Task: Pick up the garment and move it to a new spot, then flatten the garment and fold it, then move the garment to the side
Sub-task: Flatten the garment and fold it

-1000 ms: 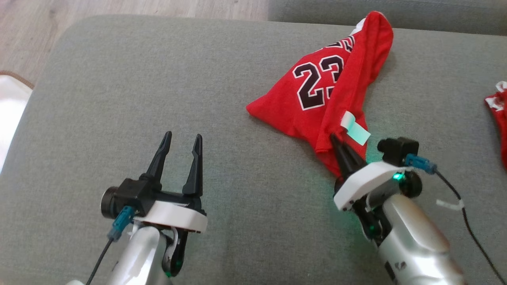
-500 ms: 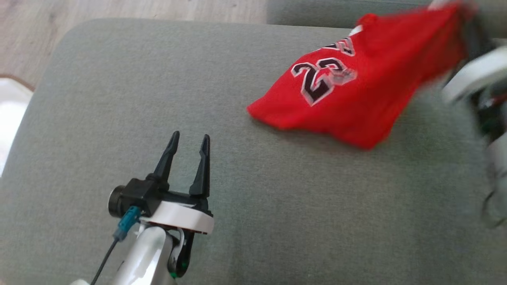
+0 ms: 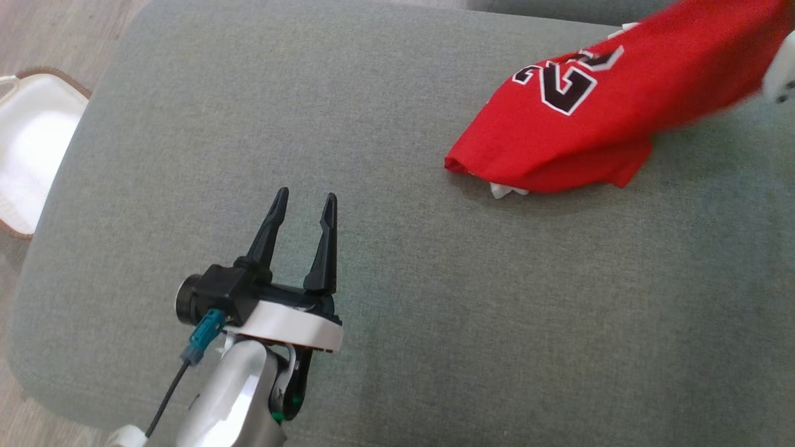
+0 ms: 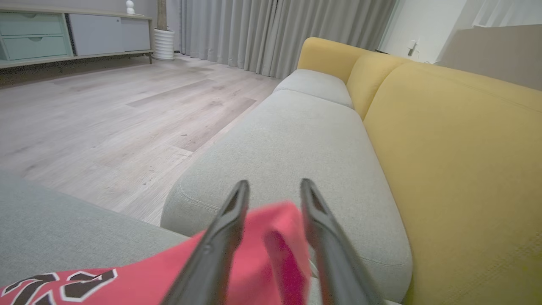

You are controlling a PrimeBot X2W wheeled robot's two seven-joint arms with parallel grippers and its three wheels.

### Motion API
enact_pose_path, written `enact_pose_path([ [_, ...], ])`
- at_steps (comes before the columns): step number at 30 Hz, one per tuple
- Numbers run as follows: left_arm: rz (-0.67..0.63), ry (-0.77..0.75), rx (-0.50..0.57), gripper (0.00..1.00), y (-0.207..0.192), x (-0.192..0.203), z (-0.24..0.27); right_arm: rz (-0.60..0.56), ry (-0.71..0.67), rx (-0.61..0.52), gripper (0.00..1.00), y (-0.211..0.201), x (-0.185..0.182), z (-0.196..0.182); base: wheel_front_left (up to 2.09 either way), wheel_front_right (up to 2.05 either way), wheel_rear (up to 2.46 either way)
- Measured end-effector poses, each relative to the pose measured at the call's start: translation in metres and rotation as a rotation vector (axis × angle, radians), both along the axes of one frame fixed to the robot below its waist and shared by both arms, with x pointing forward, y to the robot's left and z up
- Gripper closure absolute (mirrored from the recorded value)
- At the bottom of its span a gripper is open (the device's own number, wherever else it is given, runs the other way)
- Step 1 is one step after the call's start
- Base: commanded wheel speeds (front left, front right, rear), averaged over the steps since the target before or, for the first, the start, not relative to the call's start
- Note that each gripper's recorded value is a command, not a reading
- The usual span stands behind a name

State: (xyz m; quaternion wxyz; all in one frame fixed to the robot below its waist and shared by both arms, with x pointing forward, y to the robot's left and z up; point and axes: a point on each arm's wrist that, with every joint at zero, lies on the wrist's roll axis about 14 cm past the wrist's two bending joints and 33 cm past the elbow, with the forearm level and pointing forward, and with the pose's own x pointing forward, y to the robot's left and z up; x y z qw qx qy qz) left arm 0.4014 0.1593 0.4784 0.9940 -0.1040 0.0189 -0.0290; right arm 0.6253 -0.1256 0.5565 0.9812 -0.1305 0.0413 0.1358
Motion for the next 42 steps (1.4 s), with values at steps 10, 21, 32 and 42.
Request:
enact_pose_path([
  [10,-0.016,-0.021,0.002,0.0,-0.006,0.005,0.006,0.096,-0.061,0.071,0.0,0.036,-0.029,-0.01,0.0,0.0,0.0],
  [21,-0.075,-0.061,0.003,0.0,-0.027,0.007,0.018,0.133,-0.021,0.221,0.0,0.045,-0.111,-0.047,0.0,0.0,0.0],
  [32,-0.128,-0.069,0.001,0.0,-0.046,-0.006,0.02,-0.025,0.124,0.374,0.0,0.02,-0.214,-0.111,0.0,0.0,0.0],
  [42,-0.124,-0.031,0.003,0.0,-0.041,-0.002,0.006,-0.006,0.234,0.372,0.0,0.038,-0.186,-0.122,0.0,0.0,0.0],
])
